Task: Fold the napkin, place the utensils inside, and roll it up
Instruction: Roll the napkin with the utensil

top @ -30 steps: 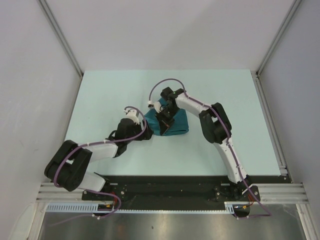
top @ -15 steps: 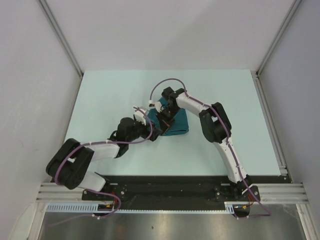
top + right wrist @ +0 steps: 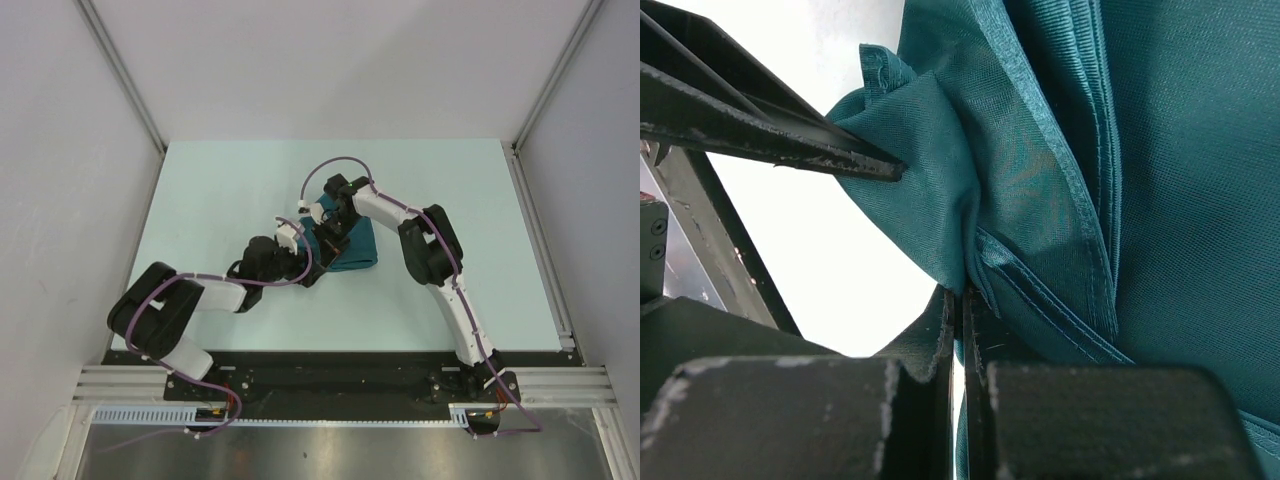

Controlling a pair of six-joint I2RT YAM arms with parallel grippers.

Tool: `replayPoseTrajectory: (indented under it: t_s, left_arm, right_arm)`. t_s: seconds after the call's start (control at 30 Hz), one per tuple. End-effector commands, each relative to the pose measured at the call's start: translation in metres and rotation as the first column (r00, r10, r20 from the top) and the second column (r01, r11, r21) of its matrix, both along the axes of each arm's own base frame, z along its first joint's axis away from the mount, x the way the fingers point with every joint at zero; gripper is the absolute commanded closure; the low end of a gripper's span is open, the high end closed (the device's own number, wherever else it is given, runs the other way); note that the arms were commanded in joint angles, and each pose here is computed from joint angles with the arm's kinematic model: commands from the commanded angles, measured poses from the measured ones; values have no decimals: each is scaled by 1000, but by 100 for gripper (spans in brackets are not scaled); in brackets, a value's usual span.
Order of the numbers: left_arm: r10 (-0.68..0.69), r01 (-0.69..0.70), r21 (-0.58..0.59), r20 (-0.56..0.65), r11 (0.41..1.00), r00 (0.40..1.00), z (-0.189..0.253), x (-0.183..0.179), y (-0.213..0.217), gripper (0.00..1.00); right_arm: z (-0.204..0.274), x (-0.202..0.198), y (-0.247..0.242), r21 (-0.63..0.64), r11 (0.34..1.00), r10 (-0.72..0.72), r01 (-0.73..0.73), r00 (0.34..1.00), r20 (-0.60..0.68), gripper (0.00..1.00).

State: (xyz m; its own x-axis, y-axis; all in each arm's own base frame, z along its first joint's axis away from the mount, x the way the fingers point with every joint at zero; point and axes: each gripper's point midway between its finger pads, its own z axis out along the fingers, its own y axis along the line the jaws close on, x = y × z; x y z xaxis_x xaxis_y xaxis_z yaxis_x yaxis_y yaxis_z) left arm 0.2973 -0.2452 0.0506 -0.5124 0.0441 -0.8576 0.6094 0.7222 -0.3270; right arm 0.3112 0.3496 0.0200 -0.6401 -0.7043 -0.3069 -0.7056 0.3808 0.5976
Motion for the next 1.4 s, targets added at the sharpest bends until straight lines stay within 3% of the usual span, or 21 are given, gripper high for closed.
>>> replayPoseTrajectory:
  t_s: [0.0, 0.2, 0.43, 0.73, 0.87, 1.0, 1.03, 1.07, 1.23, 1.37]
  left_arm:
    - [27, -28, 24, 15, 999, 1000, 1, 8, 1, 23]
    - [48, -47, 81, -16, 996, 999, -14, 9, 7, 45]
    - [85, -81, 137, -26, 987, 996, -23, 14, 11, 52]
    - [159, -134, 256, -80, 957, 984, -48, 18, 22, 75]
    - [178, -139, 286, -117, 948, 977, -59, 16, 25, 81]
    - [191, -137, 306, -155, 942, 969, -69, 12, 27, 85]
    - [189, -132, 308, -163, 942, 968, -71, 11, 27, 85]
    - [189, -129, 310, -172, 942, 967, -73, 8, 28, 85]
    - [178, -106, 307, -216, 946, 960, -80, 2, 25, 86]
    - [176, -94, 305, -255, 948, 951, -86, -3, 23, 87]
  right_arm:
    - [-41, -1, -21, -124, 992, 3, -5, 1000, -15, 100]
    - [-44, 0, -23, -116, 993, -7, 3, 999, -36, 100]
    - [-47, 2, -26, -109, 994, -17, 12, 998, -52, 100]
    - [-33, 11, -21, -49, 998, -36, 34, 998, -52, 100]
    - [-9, 19, -12, 39, 998, -55, 57, 997, -47, 99]
    - [29, 46, -15, 138, 981, -134, 133, 991, -2, 70]
    - [47, 54, -15, 182, 973, -154, 144, 987, 38, 56]
    - [57, 58, -18, 207, 965, -174, 160, 984, 49, 51]
    - [121, 92, -45, 334, 901, -358, 277, 909, 212, 43]
    - [156, 88, -74, 391, 844, -488, 366, 828, 276, 41]
